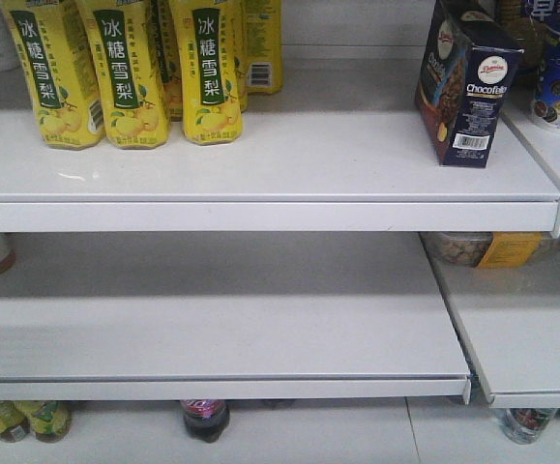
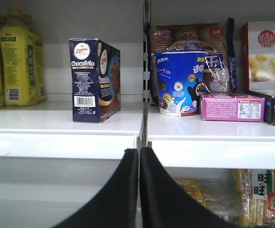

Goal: Left arm holds basket, right arm returns cookies

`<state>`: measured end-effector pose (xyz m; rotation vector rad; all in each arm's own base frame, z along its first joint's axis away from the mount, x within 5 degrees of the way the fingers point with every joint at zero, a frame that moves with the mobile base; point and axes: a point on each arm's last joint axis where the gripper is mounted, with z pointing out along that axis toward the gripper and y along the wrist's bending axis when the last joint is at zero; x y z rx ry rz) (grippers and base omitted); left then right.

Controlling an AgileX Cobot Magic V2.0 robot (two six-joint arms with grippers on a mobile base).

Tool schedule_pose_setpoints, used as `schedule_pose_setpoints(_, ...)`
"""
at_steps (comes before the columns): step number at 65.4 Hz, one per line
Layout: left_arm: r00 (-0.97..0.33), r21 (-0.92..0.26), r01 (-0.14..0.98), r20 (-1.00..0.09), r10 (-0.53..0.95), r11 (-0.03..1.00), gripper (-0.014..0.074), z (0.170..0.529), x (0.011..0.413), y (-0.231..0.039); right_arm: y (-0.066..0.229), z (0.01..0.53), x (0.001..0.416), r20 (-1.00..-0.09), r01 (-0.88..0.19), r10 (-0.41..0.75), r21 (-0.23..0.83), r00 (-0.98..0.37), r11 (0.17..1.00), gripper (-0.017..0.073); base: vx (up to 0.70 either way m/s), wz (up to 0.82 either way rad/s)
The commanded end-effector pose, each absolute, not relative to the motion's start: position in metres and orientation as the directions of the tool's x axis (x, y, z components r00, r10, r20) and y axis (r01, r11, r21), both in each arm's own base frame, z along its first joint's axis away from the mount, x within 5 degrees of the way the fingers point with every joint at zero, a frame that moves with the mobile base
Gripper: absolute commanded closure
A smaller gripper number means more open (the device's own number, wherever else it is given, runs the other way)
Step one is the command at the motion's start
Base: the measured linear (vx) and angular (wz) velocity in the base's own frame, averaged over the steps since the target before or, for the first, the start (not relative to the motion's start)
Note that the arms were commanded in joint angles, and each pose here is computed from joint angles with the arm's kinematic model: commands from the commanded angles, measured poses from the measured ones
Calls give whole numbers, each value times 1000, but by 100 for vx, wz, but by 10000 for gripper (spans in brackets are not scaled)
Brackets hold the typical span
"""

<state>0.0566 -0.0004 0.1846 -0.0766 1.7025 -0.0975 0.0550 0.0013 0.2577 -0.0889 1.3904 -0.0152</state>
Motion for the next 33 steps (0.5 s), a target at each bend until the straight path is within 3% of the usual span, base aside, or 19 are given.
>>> schedule_pose_setpoints(1,-31,-91,24,-995,-91,996,600,191,56,-1,6,261,56,-985,-61,-115,-124,129,990,568,0,0)
schedule_pose_setpoints(6,-31,-91,24,-995,-91,996,600,191,56,-1,6,253,57,-989,-49,-139,-141,39,989,568,0,0)
schedule_pose_setpoints(12,-31,-91,24,-995,-91,996,600,191,56,-1,1,245,57,-998,8,-33,-33,-48,999,568,0,0)
schedule_pose_setpoints(19,-31,-91,24,-995,-91,996,600,191,56,-1,-4,244,56,-997,74,47,43,-59,996,568,0,0)
schedule_pose_setpoints(33,-31,-91,24,-995,-91,996,600,191,56,-1,-6,247,57,-1000,93,-22,-24,-19,995,568,0,0)
